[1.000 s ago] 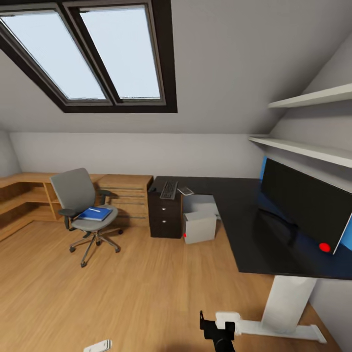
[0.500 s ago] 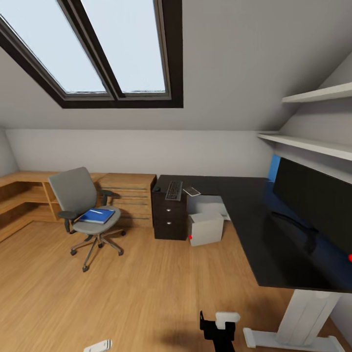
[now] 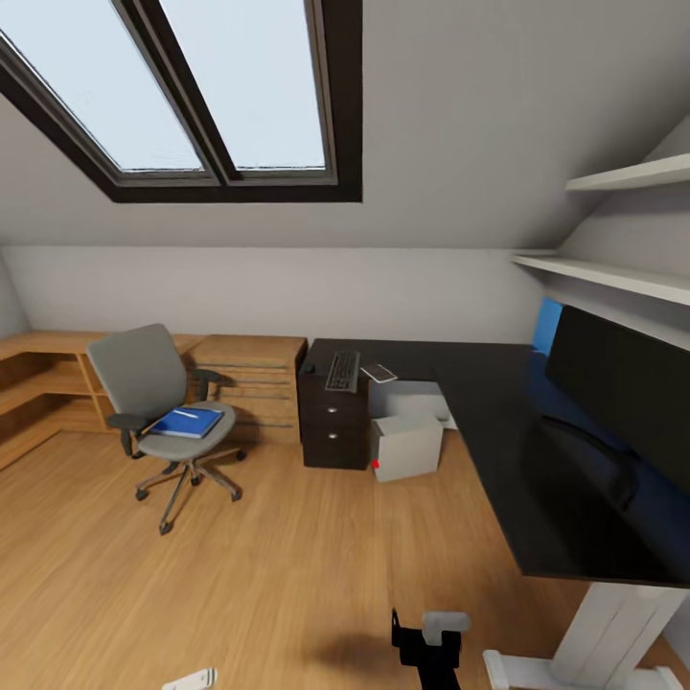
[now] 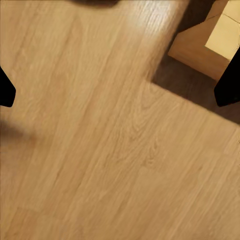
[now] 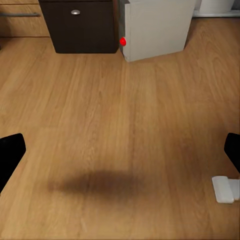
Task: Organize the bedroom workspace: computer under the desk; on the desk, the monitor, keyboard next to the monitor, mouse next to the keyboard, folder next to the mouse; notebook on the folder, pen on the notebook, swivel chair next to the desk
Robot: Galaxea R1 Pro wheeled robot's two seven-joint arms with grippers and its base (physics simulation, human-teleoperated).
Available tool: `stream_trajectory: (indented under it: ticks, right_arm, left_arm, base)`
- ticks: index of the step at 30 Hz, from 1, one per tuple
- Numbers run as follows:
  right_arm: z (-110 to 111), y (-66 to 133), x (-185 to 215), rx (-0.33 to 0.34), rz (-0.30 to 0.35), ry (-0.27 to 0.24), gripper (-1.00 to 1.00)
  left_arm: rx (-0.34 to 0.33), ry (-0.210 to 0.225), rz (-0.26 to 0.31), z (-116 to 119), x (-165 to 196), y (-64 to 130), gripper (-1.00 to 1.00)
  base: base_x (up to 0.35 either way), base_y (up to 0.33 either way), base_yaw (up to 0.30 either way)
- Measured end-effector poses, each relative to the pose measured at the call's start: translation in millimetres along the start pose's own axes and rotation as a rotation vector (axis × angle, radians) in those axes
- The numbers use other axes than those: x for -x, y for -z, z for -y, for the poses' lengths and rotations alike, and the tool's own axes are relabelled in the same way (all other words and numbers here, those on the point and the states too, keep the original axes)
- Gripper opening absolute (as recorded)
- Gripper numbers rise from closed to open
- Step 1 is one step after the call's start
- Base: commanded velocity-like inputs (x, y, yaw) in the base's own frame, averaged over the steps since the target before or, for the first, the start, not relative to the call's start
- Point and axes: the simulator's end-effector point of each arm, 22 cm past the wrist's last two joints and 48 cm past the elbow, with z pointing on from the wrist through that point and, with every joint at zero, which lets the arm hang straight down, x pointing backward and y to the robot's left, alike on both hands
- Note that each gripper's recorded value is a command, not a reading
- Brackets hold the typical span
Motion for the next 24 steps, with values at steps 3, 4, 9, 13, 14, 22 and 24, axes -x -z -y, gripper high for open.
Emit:
stream_trajectory:
  ticks: [3,4,9,13,14,22,24]
  right_arm:
    - [0.1,-0.2,-2.2,0.0,-0.004,0.0,1.0]
    - [0.3,-0.2,-3.0,-0.001,-0.006,-0.001,1.0]
    - [0.7,-0.5,-6.8,-0.002,-0.013,-0.001,1.0]
    - [0.8,-0.6,-10.0,-0.002,-0.02,-0.001,1.0]
    - [0.8,-0.7,-10.8,-0.002,-0.021,-0.001,1.0]
    - [1.0,-0.9,-15.8,-0.003,-0.031,-0.001,1.0]
    - [1.0,-0.9,-16.4,-0.003,-0.032,-0.001,1.0]
  left_arm:
    - [0.002,-0.002,-0.006,-0.8,-3.0,-0.4,1.0]
    - [0.002,-0.003,-0.008,-0.9,-3.8,-0.6,1.0]
    - [0.005,-0.006,-0.016,-1.8,-7.9,-1.3,1.0]
    - [0.006,-0.008,-0.021,-2.2,-10.5,-1.9,1.0]
    - [0.006,-0.008,-0.023,-2.3,-11.1,-2.0,1.0]
    - [0.008,-0.011,-0.032,-2.9,-15.4,-2.9,1.0]
    - [0.008,-0.011,-0.033,-3.0,-15.9,-3.0,1.0]
  base:
    - [0.318,0.077,0.0]
    - [0.319,0.077,0.0]
    - [0.32,0.039,-0.043]
    - [0.321,0.006,-0.11]
    - [0.322,0.003,-0.132]
    - [0.324,0.001,-0.14]
    - [0.325,0.0,-0.07]
